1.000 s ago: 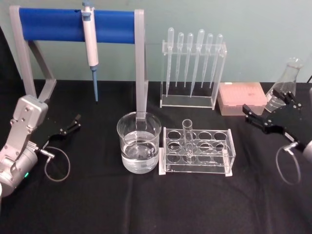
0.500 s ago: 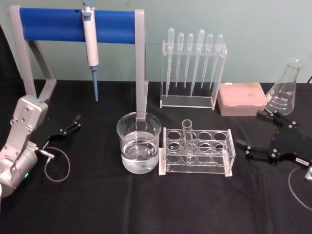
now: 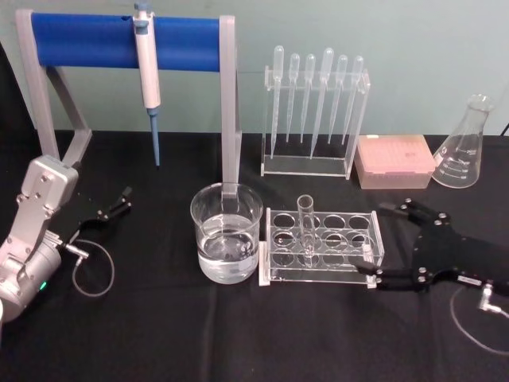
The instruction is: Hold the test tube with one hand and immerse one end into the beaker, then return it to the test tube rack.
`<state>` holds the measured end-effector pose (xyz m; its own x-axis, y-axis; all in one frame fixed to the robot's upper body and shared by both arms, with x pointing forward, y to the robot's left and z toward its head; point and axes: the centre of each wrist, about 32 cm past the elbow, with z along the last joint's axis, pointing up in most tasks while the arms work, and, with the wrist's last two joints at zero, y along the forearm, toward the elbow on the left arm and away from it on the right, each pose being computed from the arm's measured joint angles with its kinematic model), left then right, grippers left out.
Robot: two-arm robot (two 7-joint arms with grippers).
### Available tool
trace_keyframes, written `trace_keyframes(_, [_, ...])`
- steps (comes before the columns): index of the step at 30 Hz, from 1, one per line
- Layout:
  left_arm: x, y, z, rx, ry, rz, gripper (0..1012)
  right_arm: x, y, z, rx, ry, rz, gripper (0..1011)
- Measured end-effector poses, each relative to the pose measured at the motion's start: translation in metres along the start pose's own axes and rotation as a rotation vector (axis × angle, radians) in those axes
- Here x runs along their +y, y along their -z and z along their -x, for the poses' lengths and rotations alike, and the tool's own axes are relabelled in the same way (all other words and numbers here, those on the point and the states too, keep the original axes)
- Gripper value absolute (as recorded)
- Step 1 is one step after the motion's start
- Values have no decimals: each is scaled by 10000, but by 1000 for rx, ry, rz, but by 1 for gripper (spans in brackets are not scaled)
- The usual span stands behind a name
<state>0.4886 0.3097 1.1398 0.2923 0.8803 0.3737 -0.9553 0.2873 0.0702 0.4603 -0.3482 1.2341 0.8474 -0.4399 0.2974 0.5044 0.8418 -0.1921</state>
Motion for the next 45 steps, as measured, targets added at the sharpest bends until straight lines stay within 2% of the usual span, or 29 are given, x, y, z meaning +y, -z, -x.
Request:
trace_keyframes(6, [0, 0, 0, 0, 0, 0, 1000, 155, -40, -44, -13, -51, 26, 1004])
trace_keyframes(12, [0, 0, 0, 0, 0, 0, 1000, 344, -92, -104, 33, -85, 50, 1004])
trace_keyframes(17, [0, 0, 0, 0, 0, 0, 1000, 463, -110, -124, 49, -102, 58, 1004])
trace_keyframes(24, [0, 0, 0, 0, 0, 0, 1000, 654, -162, -120, 39, -114, 63, 1004])
trace_keyframes(28, [0, 0, 0, 0, 0, 0, 1000, 776, -188, -141, 10, -99, 65, 1004])
trace_keyframes(34, [0, 0, 0, 0, 0, 0, 1000, 862, -199, -156, -17, -84, 65, 1004])
trace_keyframes(45, [0, 0, 0, 0, 0, 0, 1000, 910, -180, -160, -4, -81, 75, 1004])
